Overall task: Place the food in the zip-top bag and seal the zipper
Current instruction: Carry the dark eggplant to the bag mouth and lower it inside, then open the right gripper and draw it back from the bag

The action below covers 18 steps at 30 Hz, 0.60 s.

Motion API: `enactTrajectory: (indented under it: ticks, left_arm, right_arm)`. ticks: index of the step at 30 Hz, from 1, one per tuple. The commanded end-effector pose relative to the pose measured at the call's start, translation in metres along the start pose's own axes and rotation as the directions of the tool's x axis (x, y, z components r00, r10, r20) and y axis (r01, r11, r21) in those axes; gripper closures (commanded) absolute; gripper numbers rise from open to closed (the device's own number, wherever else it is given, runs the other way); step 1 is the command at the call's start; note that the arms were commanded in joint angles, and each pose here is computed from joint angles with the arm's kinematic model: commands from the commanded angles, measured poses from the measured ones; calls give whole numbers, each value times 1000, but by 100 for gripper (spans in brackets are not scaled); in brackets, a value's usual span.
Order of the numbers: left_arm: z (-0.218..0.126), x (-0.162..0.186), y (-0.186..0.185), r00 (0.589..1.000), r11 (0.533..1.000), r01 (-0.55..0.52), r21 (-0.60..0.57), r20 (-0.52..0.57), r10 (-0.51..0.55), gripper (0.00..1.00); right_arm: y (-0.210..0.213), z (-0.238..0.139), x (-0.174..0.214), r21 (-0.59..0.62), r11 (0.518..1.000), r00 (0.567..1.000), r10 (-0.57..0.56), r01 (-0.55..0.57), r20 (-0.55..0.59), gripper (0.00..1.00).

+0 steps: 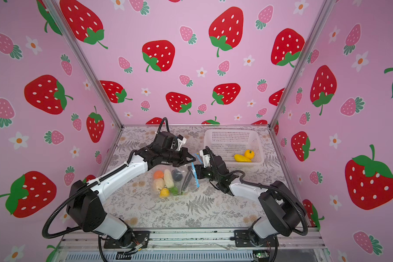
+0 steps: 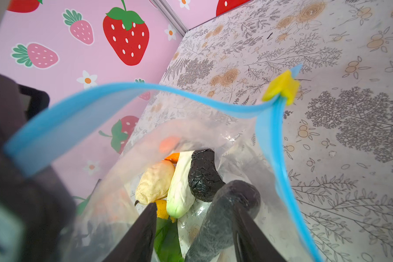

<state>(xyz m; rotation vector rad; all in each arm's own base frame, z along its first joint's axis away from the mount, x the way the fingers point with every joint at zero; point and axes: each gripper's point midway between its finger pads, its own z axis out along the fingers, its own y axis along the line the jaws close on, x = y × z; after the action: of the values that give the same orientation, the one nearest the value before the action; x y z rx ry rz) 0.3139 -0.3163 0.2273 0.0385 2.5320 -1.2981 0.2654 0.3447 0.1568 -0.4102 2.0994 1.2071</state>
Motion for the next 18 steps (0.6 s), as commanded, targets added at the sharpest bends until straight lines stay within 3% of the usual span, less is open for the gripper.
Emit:
enactTrajectory:
  ticks: [1,11,18]
  left_arm:
    - [-9,-2,-9,1000,1000,-18,24,24,17,100]
    - [-13,-3,1,999,1000,-2,16,34,1,100]
    - [-16,0,1,1000,1000,-3,20,31,2,100]
  right_arm:
    - [19,-9,-18,-19,999,998,-48,48,35,44]
    - [19,-48,-32,91,990,990,-117,110,82,45]
    - [-11,-74,-33,263,958,988,-137,116,66,40]
